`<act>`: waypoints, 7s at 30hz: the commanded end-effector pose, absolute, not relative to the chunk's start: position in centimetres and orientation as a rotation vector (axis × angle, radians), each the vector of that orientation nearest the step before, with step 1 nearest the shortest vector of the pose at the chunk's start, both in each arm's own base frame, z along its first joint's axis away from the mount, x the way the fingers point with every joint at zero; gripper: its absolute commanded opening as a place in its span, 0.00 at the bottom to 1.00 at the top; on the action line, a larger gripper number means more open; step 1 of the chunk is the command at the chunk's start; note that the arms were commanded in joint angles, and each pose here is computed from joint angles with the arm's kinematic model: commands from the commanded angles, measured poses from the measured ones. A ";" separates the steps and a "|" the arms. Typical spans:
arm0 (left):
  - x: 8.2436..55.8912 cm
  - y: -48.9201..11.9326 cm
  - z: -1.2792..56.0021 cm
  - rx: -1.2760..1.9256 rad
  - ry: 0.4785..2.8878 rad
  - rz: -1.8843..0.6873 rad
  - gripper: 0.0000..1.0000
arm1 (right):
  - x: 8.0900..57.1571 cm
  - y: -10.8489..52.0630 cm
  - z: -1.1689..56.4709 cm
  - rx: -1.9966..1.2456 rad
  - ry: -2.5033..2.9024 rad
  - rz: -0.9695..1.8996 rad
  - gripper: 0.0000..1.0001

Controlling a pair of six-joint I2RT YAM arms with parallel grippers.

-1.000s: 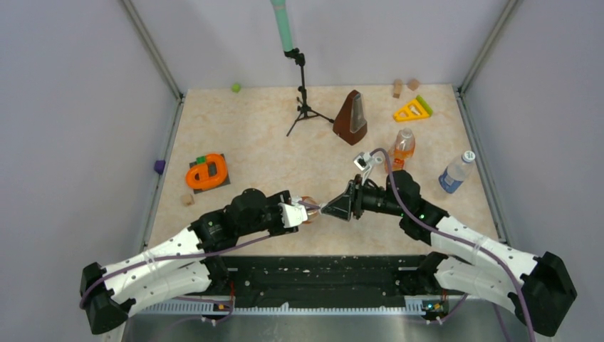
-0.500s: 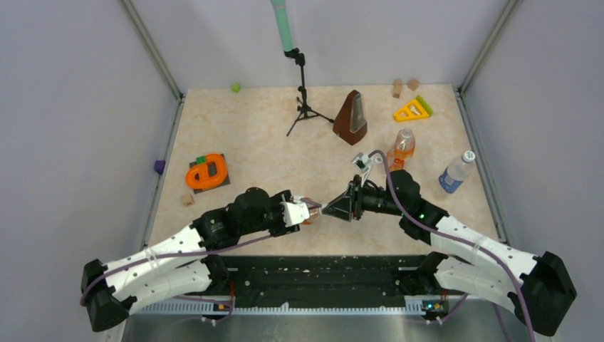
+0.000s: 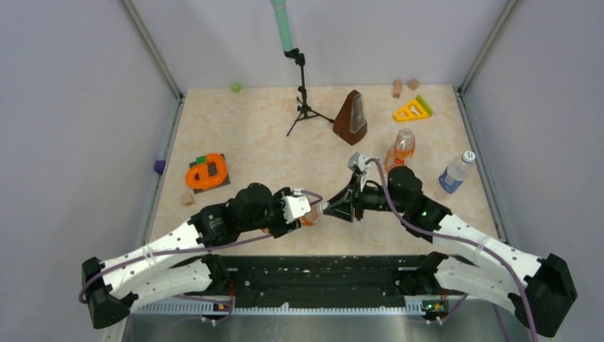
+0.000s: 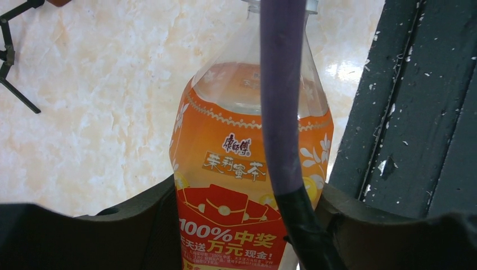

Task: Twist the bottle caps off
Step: Unscrew the bottle cap from the plastic bottle.

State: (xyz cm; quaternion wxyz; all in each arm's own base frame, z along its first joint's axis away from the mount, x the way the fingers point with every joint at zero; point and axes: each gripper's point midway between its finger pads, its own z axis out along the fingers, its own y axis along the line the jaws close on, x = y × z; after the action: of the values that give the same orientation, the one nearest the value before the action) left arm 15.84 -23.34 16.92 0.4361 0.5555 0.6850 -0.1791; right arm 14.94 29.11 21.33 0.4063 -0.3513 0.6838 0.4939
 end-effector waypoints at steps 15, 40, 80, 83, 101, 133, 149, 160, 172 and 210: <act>15.5 -25.4 24.4 1.237 1.556 -0.619 0.00 | 11.1 28.7 24.4 -1.230 1.426 1.270 0.04; 21.7 -21.4 23.0 1.118 1.447 -0.110 0.00 | 18.6 28.8 26.4 -0.371 1.761 1.297 0.54; 23.0 -20.9 22.6 1.096 1.464 0.002 0.00 | 15.7 28.7 24.8 -0.592 1.807 1.309 0.11; 23.1 -21.0 22.9 1.091 1.474 -0.001 0.00 | 15.5 28.7 24.6 -0.638 1.799 1.295 0.10; 20.2 -23.5 22.1 1.111 1.655 -0.315 0.00 | 13.3 28.3 22.9 -0.953 1.662 1.247 0.00; 22.5 -20.7 24.0 1.070 1.409 -0.032 0.00 | 18.0 28.9 28.2 -0.274 1.767 1.405 0.56; 23.3 -20.0 23.8 1.047 1.455 0.081 0.00 | 16.3 29.1 26.2 -0.433 1.849 1.393 0.56; 23.2 -19.9 24.0 1.034 1.448 0.072 0.00 | 15.0 27.8 26.0 -0.498 1.854 1.348 0.50; 22.9 -20.2 23.5 1.043 1.459 0.038 0.00 | 15.7 28.6 25.5 -0.509 1.838 1.353 0.14; 16.8 -23.5 25.5 1.183 1.512 -0.516 0.00 | 10.2 30.2 24.8 -1.490 1.059 1.077 0.23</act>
State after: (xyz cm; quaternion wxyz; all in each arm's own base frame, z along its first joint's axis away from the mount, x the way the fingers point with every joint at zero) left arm 13.79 -22.27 19.17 0.4301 0.5567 0.6746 -0.2238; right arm 12.54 30.00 24.18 0.4965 -0.5923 0.4788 0.4165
